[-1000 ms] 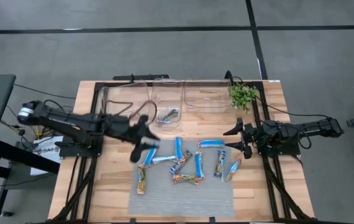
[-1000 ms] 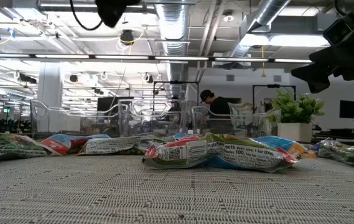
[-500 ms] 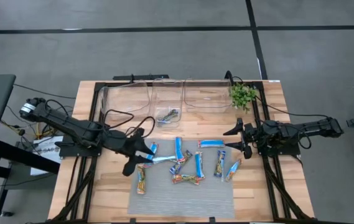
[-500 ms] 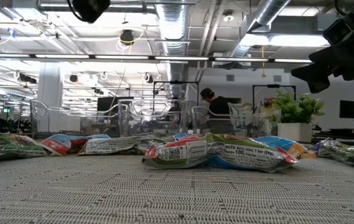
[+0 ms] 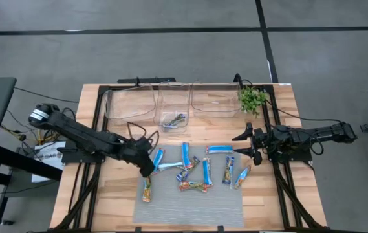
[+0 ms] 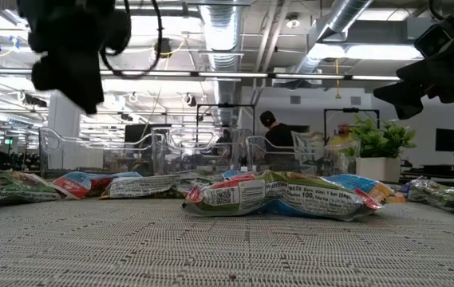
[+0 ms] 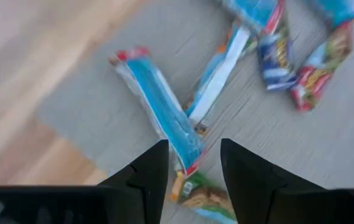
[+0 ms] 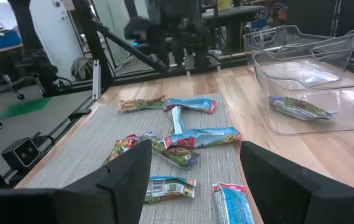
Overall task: Pick and place Granola Bars by type
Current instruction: Put the top left red granola bar into the left transparent bin
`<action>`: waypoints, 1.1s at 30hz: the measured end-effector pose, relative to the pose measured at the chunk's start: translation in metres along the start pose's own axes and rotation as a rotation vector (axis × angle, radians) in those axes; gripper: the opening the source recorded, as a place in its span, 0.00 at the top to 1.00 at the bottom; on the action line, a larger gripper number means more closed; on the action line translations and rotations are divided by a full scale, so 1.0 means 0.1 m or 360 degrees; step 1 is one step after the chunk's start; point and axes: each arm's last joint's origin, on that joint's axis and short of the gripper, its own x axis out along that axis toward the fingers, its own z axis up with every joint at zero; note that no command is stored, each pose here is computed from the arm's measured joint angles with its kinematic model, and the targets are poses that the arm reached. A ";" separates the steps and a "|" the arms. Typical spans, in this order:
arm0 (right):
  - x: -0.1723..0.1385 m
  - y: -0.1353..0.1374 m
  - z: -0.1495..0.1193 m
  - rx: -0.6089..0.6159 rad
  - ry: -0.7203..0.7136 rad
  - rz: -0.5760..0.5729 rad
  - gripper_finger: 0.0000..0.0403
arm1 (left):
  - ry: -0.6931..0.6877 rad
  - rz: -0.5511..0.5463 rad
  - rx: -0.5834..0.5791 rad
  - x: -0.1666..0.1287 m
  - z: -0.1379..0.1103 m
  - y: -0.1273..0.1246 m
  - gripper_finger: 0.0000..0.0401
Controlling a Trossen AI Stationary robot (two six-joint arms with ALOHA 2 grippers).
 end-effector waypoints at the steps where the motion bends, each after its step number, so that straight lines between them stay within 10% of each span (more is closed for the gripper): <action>1: 0.00 0.00 0.00 0.0001 0.0000 0.0000 0.41 | 0.0024 0.0012 -0.0019 0.06 0.00 -0.01 0.65; 33: 0.00 0.00 0.00 0.0000 -0.0005 0.0001 0.41 | 0.0172 0.0267 -0.0099 0.86 0.14 0.10 0.65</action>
